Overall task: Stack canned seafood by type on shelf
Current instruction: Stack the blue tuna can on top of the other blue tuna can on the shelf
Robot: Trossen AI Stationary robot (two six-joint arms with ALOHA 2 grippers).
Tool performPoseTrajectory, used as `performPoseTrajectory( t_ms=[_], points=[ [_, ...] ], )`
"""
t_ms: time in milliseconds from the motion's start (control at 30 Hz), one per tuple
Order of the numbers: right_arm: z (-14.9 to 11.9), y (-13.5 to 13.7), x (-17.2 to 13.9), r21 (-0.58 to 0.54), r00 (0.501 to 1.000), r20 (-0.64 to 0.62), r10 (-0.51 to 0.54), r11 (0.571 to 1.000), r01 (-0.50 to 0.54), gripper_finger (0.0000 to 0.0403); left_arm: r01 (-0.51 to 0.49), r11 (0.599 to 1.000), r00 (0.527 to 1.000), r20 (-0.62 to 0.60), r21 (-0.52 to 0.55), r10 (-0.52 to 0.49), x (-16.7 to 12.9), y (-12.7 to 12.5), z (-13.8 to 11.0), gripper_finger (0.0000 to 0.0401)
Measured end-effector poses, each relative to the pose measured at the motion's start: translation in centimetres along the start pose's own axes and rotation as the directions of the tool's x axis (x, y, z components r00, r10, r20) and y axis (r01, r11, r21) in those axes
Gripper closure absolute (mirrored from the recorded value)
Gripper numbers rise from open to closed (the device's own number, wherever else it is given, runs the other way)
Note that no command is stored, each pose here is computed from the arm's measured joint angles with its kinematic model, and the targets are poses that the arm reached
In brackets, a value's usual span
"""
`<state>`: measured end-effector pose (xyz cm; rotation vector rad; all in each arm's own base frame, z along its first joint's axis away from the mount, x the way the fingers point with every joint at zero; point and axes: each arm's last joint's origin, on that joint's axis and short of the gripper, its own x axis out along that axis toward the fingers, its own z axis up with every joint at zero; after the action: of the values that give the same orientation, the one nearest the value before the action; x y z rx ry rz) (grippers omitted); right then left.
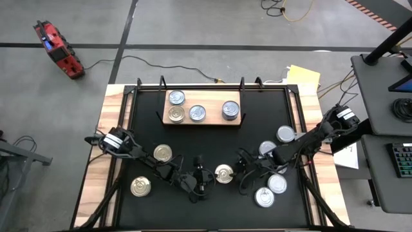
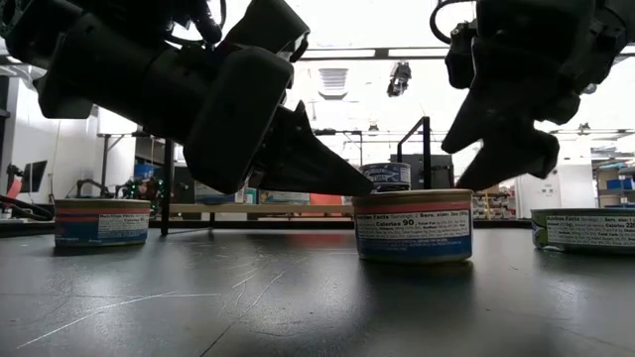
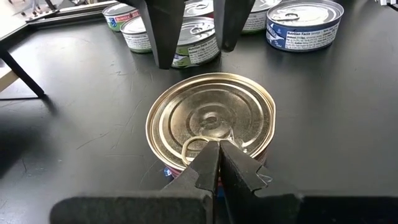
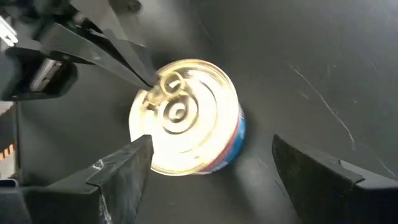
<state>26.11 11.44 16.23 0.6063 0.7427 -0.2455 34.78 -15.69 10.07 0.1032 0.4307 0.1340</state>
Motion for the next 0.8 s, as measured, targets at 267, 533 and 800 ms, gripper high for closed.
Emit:
performPoseTrajectory(
  t_ms=[267, 533, 800],
  points=[
    [-0.9, -1.1, 0.3, 0.059, 1.0, 0.009, 0.013, 0.998, -0.013, 0.0073, 0.003, 1.0, 1.0, -0.001, 0.012, -0.003, -0.1, -0.1, -0.1, 0.0401],
    [-1.2, -1.5, 0.5, 0.074, 0.998, 0.034, 0.047, 0.996, -0.05, 0.0078, 0.005, 1.0, 1.0, -0.021, 0.03, -0.005, -0.2, -0.3, -0.3, 0.0401],
    [-1.3, -1.5, 0.5, 0.094, 0.998, 0.034, 0.048, 0.994, -0.051, 0.0072, 0.009, 0.998, 1.0, -0.021, 0.058, -0.007, -0.3, -0.3, -0.4, 0.0401]
  ],
)
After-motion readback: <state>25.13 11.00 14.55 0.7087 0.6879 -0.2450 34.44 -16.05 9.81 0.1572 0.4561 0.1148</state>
